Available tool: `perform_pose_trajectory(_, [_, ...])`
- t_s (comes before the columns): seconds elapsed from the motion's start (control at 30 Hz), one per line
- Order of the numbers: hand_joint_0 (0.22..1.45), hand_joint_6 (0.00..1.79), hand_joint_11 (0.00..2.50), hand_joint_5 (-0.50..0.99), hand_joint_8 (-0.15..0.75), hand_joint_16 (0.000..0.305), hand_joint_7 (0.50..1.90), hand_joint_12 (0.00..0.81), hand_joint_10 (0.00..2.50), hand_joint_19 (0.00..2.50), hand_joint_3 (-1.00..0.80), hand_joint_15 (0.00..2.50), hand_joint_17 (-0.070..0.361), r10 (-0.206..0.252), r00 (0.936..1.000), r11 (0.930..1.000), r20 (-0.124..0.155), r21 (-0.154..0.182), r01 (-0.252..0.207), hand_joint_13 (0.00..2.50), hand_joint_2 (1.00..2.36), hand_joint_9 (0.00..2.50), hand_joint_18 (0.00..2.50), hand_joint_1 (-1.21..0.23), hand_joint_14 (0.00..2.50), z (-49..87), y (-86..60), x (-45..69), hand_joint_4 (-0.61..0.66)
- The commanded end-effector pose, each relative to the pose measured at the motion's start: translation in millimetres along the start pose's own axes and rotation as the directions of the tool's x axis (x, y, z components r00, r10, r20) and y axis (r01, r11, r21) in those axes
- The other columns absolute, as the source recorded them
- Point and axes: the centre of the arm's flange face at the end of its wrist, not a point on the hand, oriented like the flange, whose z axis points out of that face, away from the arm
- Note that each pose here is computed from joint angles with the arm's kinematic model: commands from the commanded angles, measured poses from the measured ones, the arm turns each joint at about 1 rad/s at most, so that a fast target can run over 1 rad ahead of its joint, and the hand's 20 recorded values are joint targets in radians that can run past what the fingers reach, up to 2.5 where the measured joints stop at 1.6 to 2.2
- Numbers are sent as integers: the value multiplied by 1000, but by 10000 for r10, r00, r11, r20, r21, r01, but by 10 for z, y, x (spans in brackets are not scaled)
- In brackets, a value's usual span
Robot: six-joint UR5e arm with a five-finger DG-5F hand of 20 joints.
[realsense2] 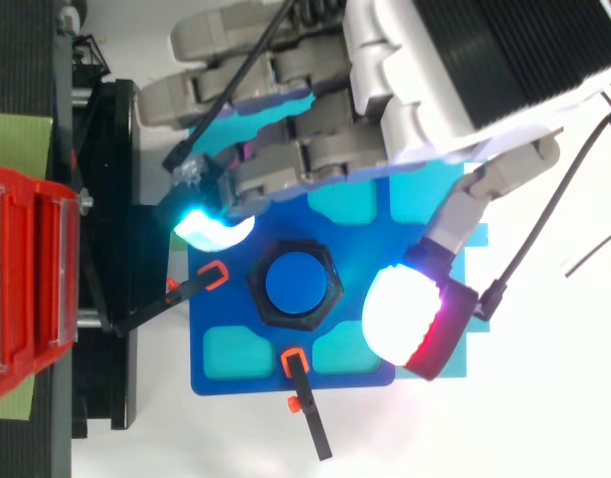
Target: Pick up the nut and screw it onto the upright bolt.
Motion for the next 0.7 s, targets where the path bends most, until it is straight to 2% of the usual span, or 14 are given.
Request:
perform_pose_trajectory(0.0, [446,502,0,-118,209,42,697,354,0,0,-500,0,94,194,9998,9998,-9,-77,-194,0,1000,213,0,-47,0,60,69,149,221])
perform_pose_trajectory(0.27, [443,502,0,-121,188,43,693,352,0,0,-500,0,96,305,9995,9995,-108,17,-305,0,1000,103,0,1,0,105,141,321,191])
perform_pose_trajectory(0.4, [444,502,0,-112,188,43,699,352,0,0,-500,0,97,315,9994,9995,-110,50,-314,0,1000,125,0,2,0,113,156,328,184])
perform_pose_trajectory(0.53, [448,502,0,-103,192,42,723,350,0,0,-500,0,94,372,9991,9993,-197,77,-371,0,1000,155,0,-9,0,92,150,400,198])
perform_pose_trajectory(0.67, [452,502,0,-97,199,41,752,349,0,0,-500,0,93,389,9991,9992,-149,111,-387,0,1000,177,0,-22,0,50,104,372,209])
